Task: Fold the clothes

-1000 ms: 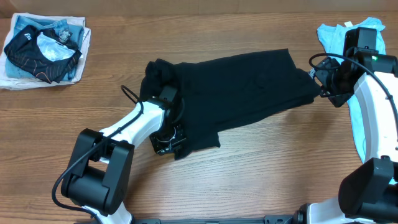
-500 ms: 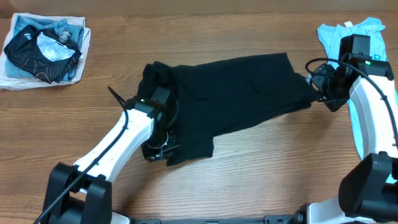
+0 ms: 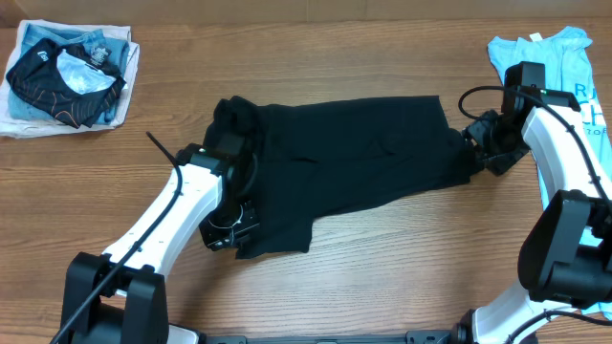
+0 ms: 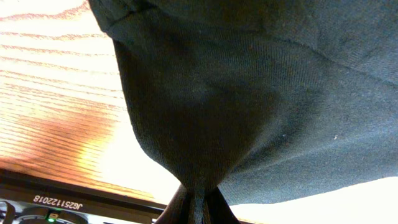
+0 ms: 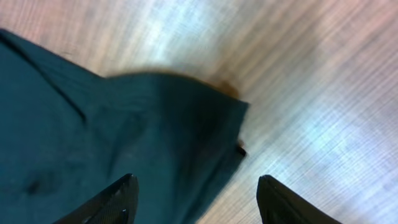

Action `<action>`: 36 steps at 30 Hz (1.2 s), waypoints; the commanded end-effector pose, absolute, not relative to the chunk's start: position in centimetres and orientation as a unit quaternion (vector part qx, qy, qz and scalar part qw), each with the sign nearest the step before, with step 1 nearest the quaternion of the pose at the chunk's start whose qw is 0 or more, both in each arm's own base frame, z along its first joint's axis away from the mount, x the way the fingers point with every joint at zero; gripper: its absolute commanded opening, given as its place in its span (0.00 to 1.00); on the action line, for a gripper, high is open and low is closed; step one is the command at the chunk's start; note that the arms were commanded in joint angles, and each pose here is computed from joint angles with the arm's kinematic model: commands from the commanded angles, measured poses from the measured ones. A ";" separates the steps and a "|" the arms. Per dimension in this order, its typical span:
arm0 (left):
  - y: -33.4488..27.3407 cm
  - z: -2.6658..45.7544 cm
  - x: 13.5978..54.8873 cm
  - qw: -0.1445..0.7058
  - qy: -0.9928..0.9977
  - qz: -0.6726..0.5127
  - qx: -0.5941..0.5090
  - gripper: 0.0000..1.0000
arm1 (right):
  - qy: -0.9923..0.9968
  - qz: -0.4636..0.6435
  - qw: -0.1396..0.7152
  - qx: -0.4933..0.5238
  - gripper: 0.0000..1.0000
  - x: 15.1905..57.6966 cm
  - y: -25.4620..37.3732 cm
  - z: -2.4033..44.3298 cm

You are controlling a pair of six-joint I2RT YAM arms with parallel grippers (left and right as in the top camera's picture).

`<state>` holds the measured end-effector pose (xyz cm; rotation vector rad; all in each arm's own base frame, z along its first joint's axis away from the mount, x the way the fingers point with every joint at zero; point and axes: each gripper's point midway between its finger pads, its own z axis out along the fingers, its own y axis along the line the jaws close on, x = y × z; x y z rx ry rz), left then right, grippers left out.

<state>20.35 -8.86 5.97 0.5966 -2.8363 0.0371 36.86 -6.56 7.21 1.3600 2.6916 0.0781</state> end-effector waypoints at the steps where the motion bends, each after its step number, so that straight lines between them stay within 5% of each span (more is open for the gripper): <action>1: -8.4 6.3 20.6 0.110 -0.975 0.009 0.193 0.04 | 0.876 0.005 0.061 0.478 0.66 36.3 -7.4 7.1; 34: -8.6 6.3 21.0 0.103 -0.976 0.015 0.193 0.04 | 0.857 0.003 0.046 0.514 0.63 36.3 -8.7 1.6; 36: -8.6 6.3 21.0 0.103 -0.976 0.015 0.193 0.04 | 0.857 0.002 0.043 0.514 0.57 36.2 -8.7 1.4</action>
